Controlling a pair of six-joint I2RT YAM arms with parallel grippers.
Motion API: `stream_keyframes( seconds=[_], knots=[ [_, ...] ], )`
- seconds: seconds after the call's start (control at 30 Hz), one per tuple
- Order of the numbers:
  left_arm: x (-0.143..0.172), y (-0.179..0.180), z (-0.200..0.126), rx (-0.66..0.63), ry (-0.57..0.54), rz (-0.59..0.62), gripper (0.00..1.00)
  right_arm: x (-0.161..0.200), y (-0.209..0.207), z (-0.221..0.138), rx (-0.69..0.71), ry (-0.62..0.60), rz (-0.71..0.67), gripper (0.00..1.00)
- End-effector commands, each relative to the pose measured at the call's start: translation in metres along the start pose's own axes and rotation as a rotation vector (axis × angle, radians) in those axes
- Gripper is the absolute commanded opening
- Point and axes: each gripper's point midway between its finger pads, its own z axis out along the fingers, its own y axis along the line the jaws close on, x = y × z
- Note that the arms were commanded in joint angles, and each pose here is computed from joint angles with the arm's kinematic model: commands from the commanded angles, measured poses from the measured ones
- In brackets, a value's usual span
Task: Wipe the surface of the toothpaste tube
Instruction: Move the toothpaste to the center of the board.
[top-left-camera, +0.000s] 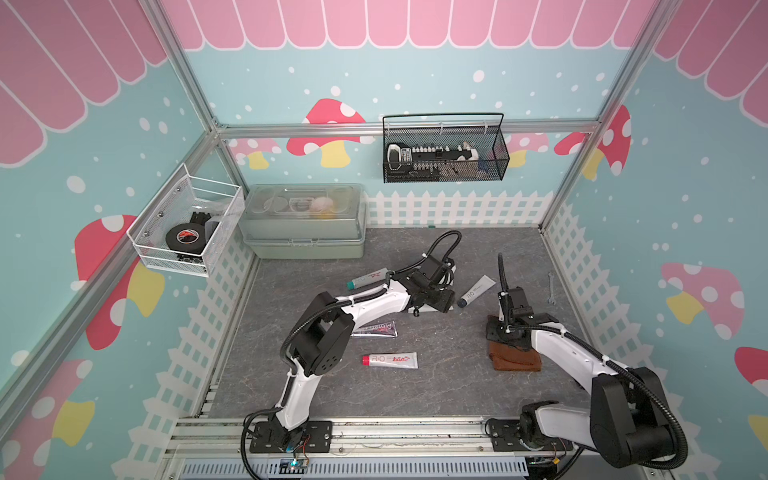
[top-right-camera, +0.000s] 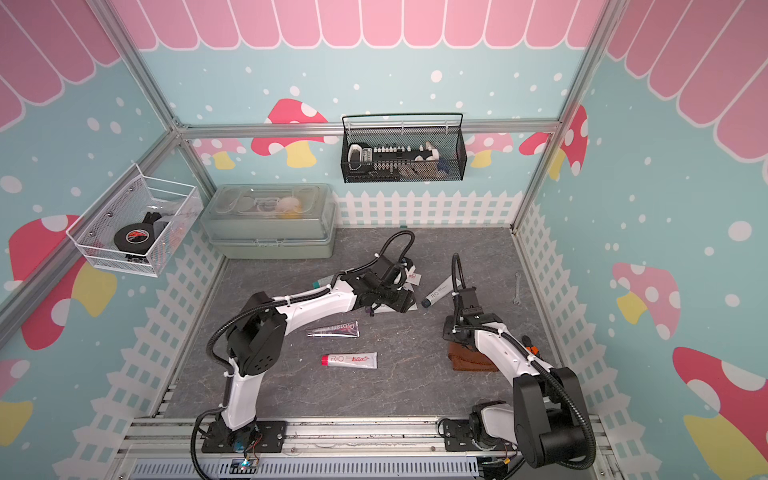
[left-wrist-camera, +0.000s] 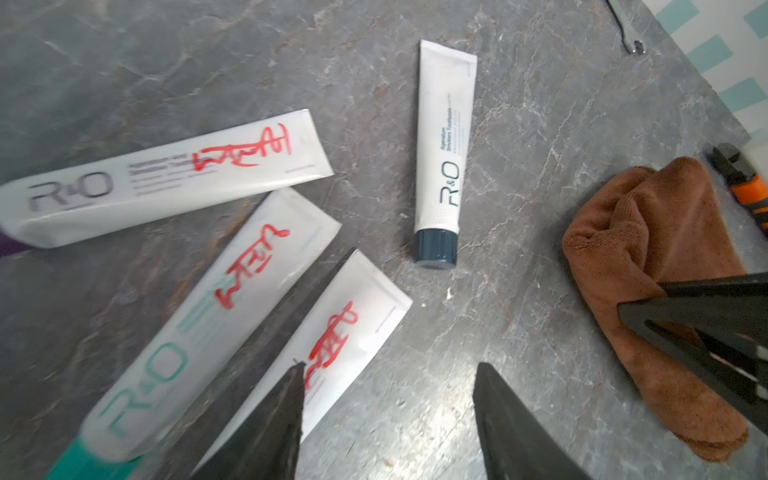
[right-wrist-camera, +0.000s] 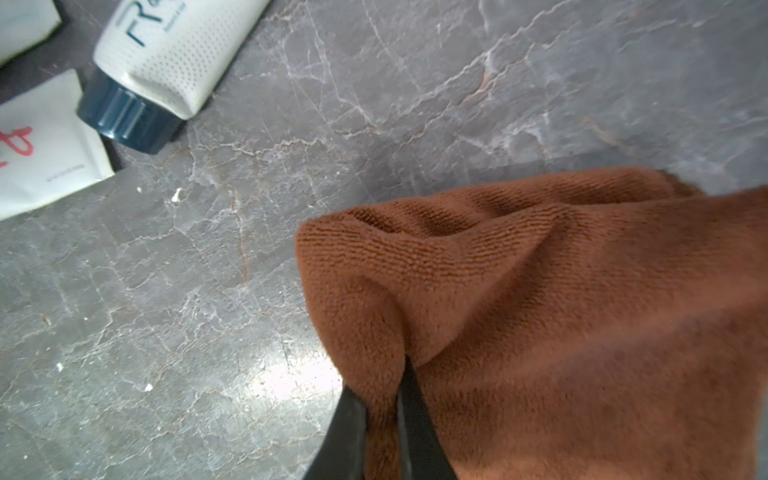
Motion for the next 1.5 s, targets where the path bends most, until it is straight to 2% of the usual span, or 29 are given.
stream_keyframes(
  seconds=[0.0, 0.17, 0.47, 0.83, 0.93, 1.1, 1.17, 1.27, 1.47],
  knots=[
    [0.014, 0.033, -0.01, -0.082, 0.012, -0.009, 0.64, -0.012, 0.016, 0.0, -0.067, -0.012, -0.003, 0.11],
    [0.04, 0.066, -0.011, -0.119, 0.065, -0.052, 0.64, -0.012, 0.02, 0.005, -0.076, -0.001, -0.013, 0.11],
    [0.051, 0.077, -0.002, -0.132, 0.095, -0.049, 0.64, -0.011, 0.023, 0.008, -0.082, 0.01, -0.023, 0.11],
    [0.083, 0.073, 0.015, -0.104, 0.163, -0.063, 0.62, -0.011, 0.023, 0.009, -0.079, 0.01, -0.025, 0.11],
    [0.09, 0.07, 0.017, -0.103, 0.178, -0.06, 0.55, -0.011, 0.023, 0.009, -0.078, 0.009, -0.025, 0.11],
    [0.099, 0.061, 0.017, -0.094, 0.191, -0.049, 0.29, -0.01, 0.022, 0.007, -0.078, 0.009, -0.023, 0.11],
    [0.102, 0.055, 0.016, -0.085, 0.186, -0.046, 0.23, -0.01, 0.023, 0.006, -0.079, 0.007, -0.025, 0.11],
    [0.107, 0.041, 0.01, -0.065, 0.179, -0.039, 0.19, -0.01, 0.022, 0.004, -0.078, 0.004, -0.024, 0.11],
    [0.131, 0.004, -0.006, -0.052, 0.188, 0.018, 0.19, -0.012, 0.021, -0.003, -0.069, -0.006, -0.027, 0.11]
  ],
)
